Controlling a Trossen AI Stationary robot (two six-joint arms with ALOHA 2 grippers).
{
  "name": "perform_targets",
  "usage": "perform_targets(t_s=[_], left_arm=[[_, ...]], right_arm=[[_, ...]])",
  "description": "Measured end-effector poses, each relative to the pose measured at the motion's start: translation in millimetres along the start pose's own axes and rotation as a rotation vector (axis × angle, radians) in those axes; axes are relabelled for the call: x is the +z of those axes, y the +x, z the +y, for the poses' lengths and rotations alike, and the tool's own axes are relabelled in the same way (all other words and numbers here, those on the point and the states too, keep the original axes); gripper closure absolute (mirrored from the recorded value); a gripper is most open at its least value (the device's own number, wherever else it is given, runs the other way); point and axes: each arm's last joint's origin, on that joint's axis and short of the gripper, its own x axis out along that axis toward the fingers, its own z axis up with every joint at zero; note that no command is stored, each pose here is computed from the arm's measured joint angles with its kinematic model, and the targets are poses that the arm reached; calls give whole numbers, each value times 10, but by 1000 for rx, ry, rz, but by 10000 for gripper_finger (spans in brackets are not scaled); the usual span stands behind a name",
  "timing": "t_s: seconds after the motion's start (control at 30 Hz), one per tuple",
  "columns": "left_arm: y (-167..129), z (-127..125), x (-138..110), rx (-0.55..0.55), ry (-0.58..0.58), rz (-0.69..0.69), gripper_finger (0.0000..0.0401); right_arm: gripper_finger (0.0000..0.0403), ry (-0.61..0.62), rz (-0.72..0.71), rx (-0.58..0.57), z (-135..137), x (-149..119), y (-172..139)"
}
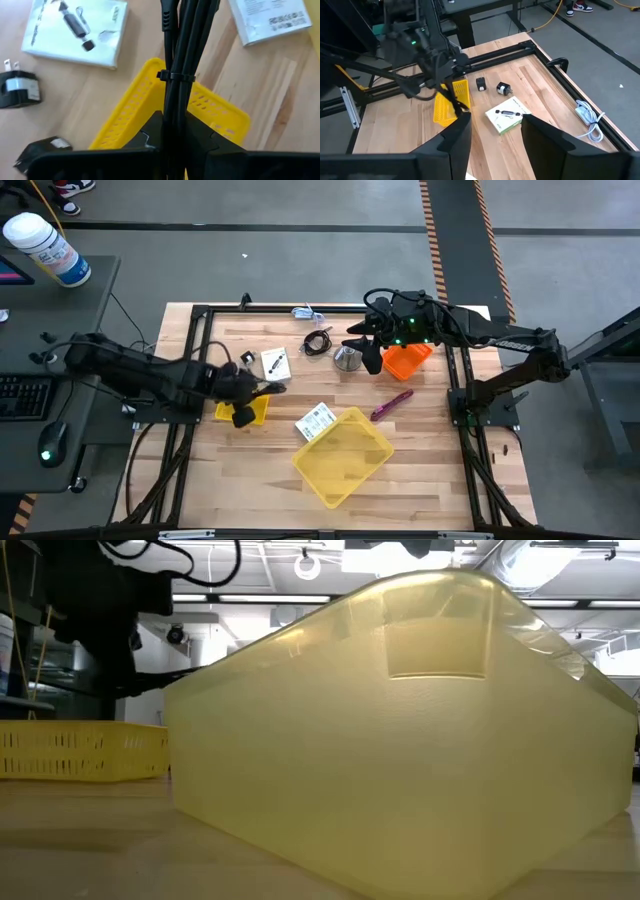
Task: Pick and place items into bin
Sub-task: Put the bottom black cable charger into the left yellow bin
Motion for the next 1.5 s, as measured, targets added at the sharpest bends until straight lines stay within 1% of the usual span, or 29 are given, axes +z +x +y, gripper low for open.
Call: perform_targets(t_s=[0.13, 0.27, 0.37, 0.43, 0.63, 0.87, 1.1, 1.27, 1.5], left_arm=[[-9, -105, -109, 52, -57, -60, 378], [-4, -133, -223, 133, -181, -121, 375], [29, -133, -340, 170, -258, -131, 380], [61, -133, -433, 184, -277, -126, 380], [145, -147, -688, 194, -233, -123, 371], [176, -126, -867, 213, -176, -98, 378], [143, -135, -961, 207, -103, -42, 368], [135, -151, -977, 194, -91, -42, 370], [136, -150, -975, 195, -92, -44, 336]], right_arm=[[244, -1, 0, 0, 0, 0, 0], [248, -3, 0, 0, 0, 0, 0], [248, -3, 0, 0, 0, 0, 0], [246, -3, 0, 0, 0, 0, 0], [240, -3, 0, 0, 0, 0, 0], [247, 0, 0, 0, 0, 0, 0], [245, 6, 0, 0, 0, 0, 0], [240, 7, 0, 0, 0, 0, 0], [246, 8, 0, 0, 0, 0, 0]])
